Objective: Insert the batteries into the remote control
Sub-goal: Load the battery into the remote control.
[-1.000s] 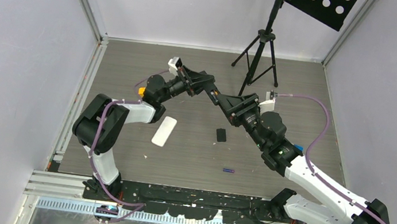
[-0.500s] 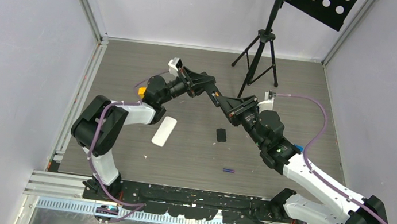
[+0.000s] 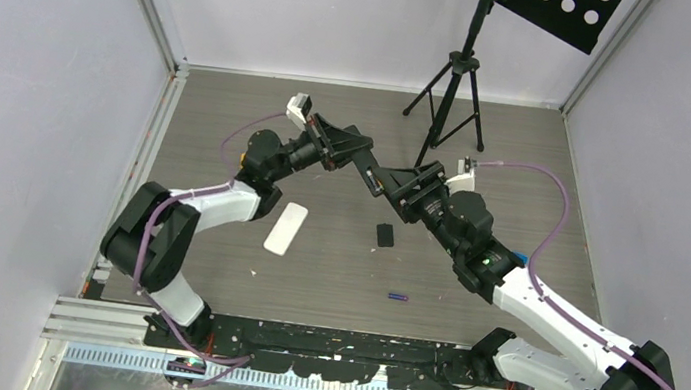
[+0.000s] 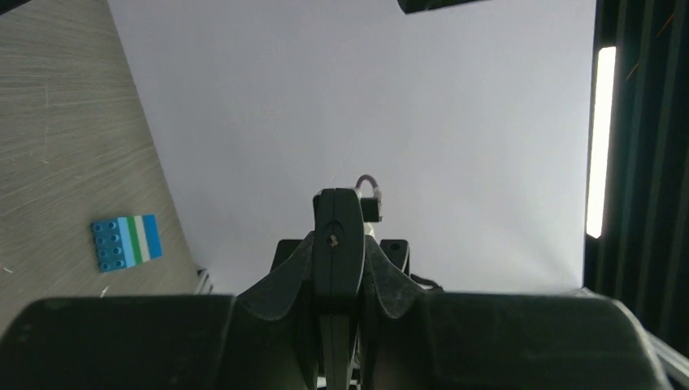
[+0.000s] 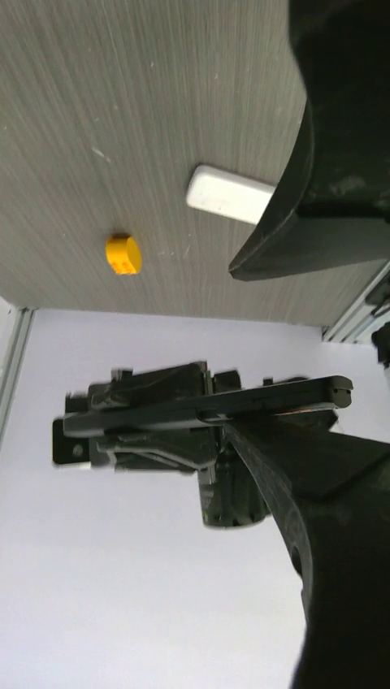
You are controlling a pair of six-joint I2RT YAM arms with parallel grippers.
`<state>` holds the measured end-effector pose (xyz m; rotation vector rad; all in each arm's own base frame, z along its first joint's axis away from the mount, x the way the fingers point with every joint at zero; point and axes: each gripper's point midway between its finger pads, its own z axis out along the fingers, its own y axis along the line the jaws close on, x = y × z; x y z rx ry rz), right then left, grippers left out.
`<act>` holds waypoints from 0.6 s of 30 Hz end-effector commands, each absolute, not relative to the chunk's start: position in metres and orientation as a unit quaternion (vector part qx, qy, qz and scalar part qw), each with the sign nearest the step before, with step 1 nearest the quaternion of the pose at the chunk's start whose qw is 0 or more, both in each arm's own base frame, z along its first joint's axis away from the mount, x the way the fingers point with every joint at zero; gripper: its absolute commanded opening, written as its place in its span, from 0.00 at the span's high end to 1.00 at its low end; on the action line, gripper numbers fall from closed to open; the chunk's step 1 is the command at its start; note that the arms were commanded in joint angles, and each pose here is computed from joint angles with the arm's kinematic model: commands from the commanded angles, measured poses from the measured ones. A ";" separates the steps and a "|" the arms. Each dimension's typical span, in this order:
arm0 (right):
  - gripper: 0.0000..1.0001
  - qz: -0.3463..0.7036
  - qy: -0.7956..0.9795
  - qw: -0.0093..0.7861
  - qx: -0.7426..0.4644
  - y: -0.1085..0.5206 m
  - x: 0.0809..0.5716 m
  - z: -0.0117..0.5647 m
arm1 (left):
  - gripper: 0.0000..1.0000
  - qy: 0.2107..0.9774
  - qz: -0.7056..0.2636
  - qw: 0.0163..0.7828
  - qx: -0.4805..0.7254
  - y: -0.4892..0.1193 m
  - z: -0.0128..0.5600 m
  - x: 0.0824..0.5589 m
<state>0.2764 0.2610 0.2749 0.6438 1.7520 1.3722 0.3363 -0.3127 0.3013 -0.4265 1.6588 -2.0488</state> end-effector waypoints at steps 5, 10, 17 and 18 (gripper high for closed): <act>0.27 0.529 0.710 0.439 0.152 0.258 0.259 0.302 | 1.00 0.616 -0.706 0.350 0.002 -0.290 0.305 0.311; 0.27 0.483 0.739 0.449 0.137 0.248 0.257 0.288 | 1.00 0.623 -0.687 0.373 0.027 -0.275 0.294 0.304; 0.23 0.239 0.870 0.418 0.102 0.211 0.276 0.196 | 1.00 0.671 -0.614 0.413 0.036 -0.254 0.273 0.297; 0.16 0.207 0.887 0.403 0.092 0.209 0.277 0.183 | 1.00 0.681 -0.594 0.426 0.038 -0.249 0.269 0.298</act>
